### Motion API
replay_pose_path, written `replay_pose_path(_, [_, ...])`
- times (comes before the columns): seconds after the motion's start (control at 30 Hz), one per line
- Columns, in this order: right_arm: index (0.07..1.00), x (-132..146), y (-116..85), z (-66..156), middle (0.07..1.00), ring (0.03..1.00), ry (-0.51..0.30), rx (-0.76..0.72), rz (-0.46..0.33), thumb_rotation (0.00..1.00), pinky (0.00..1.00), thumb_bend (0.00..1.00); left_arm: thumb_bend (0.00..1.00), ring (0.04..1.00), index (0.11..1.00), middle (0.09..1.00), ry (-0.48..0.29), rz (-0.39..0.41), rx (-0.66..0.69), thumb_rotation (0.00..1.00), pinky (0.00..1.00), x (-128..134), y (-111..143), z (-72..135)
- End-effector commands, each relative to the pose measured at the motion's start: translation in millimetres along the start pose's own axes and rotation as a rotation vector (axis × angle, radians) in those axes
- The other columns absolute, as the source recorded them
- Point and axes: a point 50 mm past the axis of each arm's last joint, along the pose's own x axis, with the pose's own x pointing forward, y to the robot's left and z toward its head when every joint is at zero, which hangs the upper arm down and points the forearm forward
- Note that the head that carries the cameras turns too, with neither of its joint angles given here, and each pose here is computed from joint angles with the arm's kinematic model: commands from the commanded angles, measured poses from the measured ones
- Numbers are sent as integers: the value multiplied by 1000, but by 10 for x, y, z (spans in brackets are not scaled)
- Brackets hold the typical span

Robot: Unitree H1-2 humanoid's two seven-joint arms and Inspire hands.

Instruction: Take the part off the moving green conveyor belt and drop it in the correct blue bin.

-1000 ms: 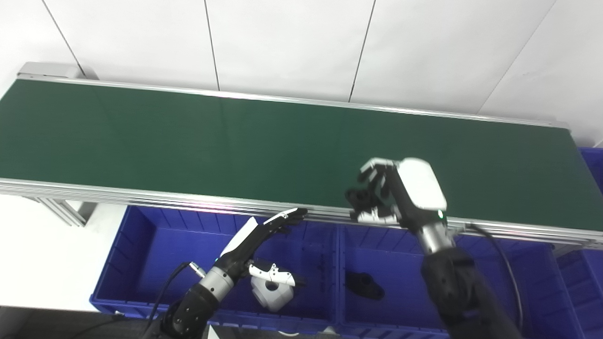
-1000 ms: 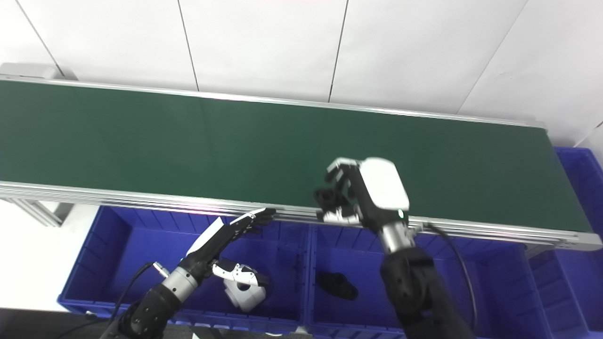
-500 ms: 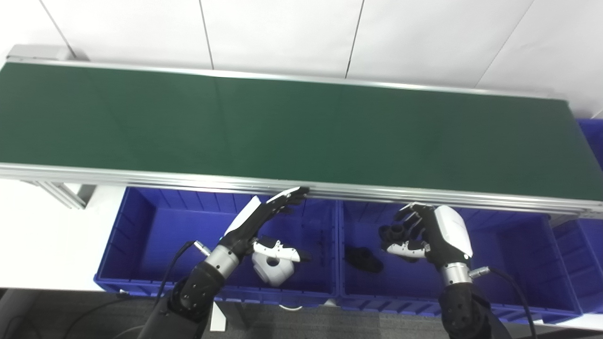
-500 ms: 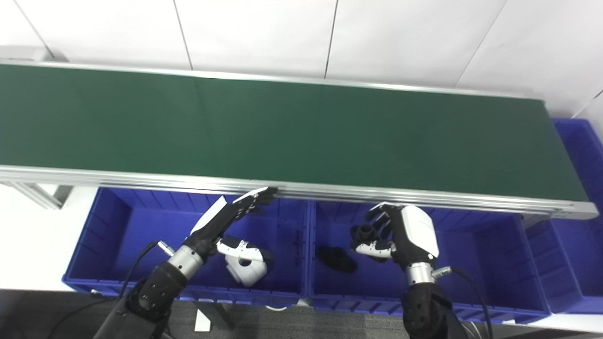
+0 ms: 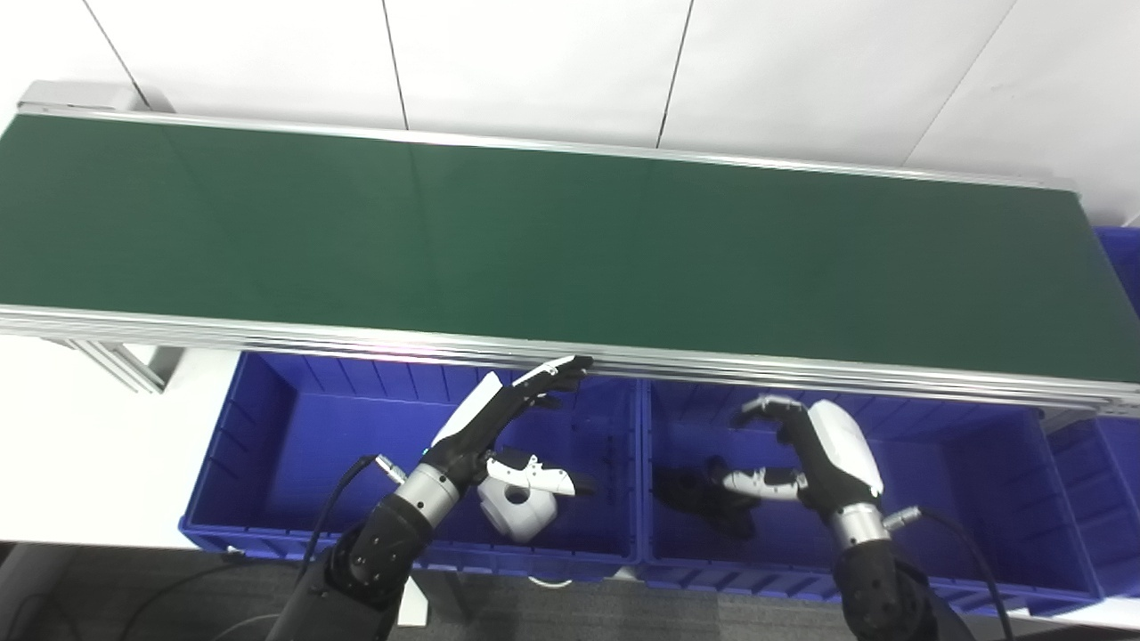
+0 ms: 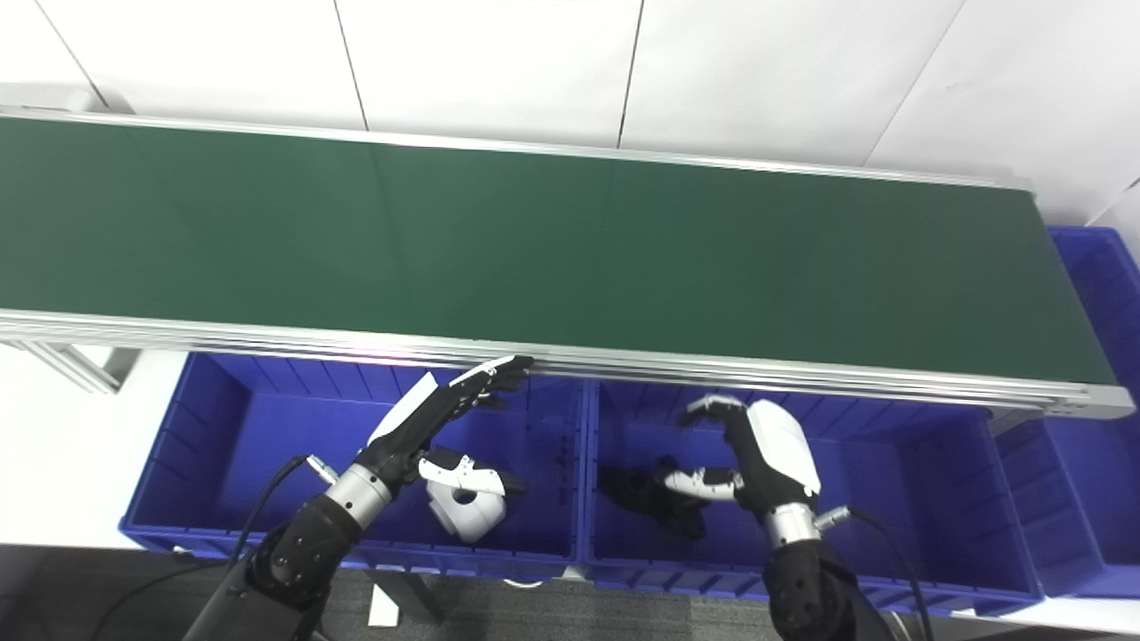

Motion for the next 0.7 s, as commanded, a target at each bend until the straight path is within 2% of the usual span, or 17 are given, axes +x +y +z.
replay_pose_path(0.0, [961, -32, -14, 186, 996, 974, -59, 84, -57, 293, 868, 762, 721, 865, 895, 892, -61, 22, 22, 408, 793, 80, 70, 160])
replay_pose_path(0.1, [992, -107, 116, 368, 1000, 995, -106, 185, -79, 272, 898, 784, 723, 869, 897, 896, -54, 23, 26, 416, 798, 65, 72, 159])
replay_pose_path(0.13, [997, -129, 148, 397, 1000, 972, -120, 215, -84, 267, 860, 783, 724, 871, 898, 897, -55, 25, 26, 423, 802, 61, 73, 159])
replay_pose_path(0.17, [999, -151, 169, 411, 1000, 840, -133, 241, -86, 248, 734, 777, 724, 871, 898, 897, -55, 28, 25, 422, 802, 57, 70, 159])
replay_pose_path(0.2, [1000, -165, 180, 409, 1000, 774, -145, 270, -88, 249, 676, 769, 726, 871, 897, 895, -55, 32, 25, 421, 803, 54, 66, 162])
replay_pose_path(0.23, [996, -180, 182, 395, 1000, 790, -153, 312, -84, 245, 727, 762, 729, 873, 896, 894, -54, 38, 22, 419, 807, 50, 57, 166])
replay_pose_path(0.27, [981, -189, 179, 370, 994, 884, -164, 352, -82, 248, 828, 761, 728, 877, 895, 895, -54, 42, 18, 411, 815, 48, 47, 172])
replay_pose_path(0.33, [962, -196, 178, 315, 969, 899, -177, 417, -90, 259, 855, 771, 725, 880, 896, 897, -52, 49, 13, 408, 819, 49, 25, 173])
replay_pose_path(0.5, [907, -188, 183, 224, 888, 852, -177, 507, -79, 293, 774, 797, 714, 879, 898, 904, -45, 66, 6, 398, 810, 57, -16, 145])
replay_pose_path(0.67, [895, -178, 185, 171, 873, 836, -172, 533, -58, 310, 753, 798, 698, 879, 900, 905, -44, 75, 14, 384, 808, 58, -19, 138])
